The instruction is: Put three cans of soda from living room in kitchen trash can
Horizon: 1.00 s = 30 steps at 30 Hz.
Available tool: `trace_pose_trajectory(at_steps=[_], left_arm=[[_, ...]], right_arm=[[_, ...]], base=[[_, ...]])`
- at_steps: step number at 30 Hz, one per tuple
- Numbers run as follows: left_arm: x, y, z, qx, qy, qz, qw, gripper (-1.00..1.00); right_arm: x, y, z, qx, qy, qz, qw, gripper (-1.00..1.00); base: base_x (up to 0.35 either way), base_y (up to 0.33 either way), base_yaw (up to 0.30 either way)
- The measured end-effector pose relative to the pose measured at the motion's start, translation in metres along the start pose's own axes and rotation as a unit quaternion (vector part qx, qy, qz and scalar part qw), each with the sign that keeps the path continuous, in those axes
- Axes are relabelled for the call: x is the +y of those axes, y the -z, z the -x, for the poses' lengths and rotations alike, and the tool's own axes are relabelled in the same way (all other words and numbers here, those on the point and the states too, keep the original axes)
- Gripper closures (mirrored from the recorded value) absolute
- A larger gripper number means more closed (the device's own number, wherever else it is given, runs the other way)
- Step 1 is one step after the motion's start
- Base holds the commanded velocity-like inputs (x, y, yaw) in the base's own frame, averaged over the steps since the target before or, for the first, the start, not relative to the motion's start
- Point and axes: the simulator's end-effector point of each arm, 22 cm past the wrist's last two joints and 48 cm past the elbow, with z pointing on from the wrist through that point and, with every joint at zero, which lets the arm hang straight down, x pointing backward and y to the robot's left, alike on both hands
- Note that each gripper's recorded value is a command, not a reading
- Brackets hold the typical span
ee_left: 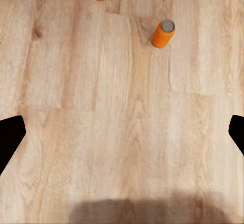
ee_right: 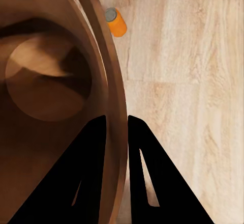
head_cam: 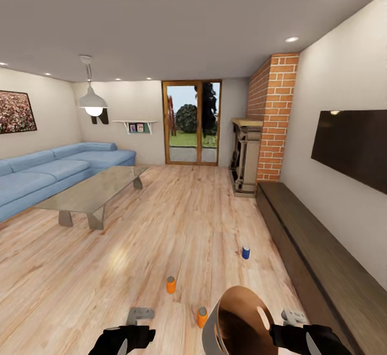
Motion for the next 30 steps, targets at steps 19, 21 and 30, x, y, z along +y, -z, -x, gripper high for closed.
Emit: trace_pose_trajectory(at_steps=[19,21,30], left_arm=[[0.0004,0.0001,0.0001,0.0,0.001,-0.001,1.0,-1.0],[0.0005,0.0001,0.0001,0.0,0.001,-0.001,1.0,-1.0],[0.0004,0.0009,0.0036,-0.004,0.001,-0.001,1.0,-1.0]], right_arm=[[-0.0005,0.0001,-0.0005,0.002,0.003,-0.001,1.0,1.0],[-0.0008,0.0002,-0.0003,0.002,0.004,-0.002,1.0,1.0],[-0.001,0.0008,0.0013,-0.002,-0.002,0.0,1.0,1.0]], base=[[0.13,0.291,-0.012],[0.008,0.329,0.0],[0.002,0.31,0.0]])
